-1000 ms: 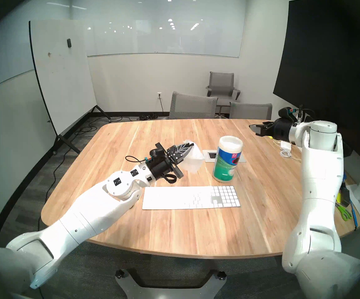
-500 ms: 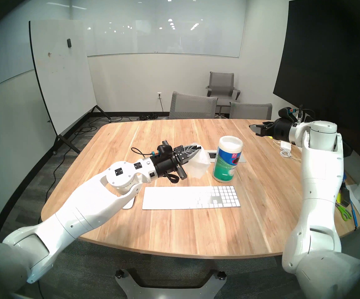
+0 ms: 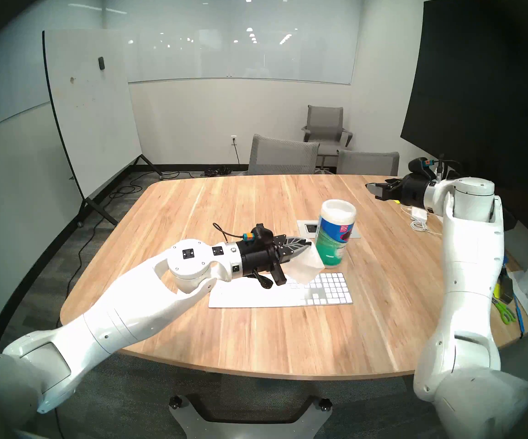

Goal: Wipe the keyboards and mice with a disinfecting wipe, then set the wipe down

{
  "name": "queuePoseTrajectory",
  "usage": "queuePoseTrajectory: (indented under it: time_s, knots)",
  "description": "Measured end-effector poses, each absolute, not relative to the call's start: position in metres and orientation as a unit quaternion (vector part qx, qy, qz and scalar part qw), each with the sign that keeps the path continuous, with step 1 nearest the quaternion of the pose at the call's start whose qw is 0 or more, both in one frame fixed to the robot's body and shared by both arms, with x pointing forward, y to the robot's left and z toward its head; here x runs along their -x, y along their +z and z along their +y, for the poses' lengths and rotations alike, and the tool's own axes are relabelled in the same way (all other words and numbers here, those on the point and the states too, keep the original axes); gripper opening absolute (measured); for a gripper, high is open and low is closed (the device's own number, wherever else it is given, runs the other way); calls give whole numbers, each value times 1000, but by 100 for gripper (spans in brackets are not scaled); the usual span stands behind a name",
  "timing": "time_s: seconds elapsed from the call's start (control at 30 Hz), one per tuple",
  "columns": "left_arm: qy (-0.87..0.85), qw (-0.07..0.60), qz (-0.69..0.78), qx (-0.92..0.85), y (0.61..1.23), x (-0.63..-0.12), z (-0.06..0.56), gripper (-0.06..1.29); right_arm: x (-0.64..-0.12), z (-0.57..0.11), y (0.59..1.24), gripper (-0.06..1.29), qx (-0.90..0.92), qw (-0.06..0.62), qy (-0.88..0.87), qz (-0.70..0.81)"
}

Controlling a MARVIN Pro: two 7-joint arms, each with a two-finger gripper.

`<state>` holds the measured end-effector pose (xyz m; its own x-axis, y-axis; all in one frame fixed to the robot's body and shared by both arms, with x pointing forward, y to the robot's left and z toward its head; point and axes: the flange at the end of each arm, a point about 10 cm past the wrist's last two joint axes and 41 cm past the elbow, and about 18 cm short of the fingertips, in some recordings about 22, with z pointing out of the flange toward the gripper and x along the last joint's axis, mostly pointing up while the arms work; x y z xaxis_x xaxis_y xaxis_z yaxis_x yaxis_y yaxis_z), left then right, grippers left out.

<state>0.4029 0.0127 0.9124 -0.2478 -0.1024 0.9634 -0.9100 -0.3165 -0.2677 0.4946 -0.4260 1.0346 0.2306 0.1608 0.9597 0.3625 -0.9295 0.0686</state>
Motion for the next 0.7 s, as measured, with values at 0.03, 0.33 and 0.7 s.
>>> queuePoseTrajectory:
  time_s: [0.03,0.33,0.7]
  knots:
    - [622,325,-487,-520,913,-401,13,-2,-495,-426,1035,123,780,84,-597,-168]
    - [603,324,-504,-527,916,-373,6,-2,-495,-426,1035,123,780,84,-597,-168]
    - [593,318,-460,-580,904,-358,4,-2,-494,-426,1034,123,780,84,-597,-168]
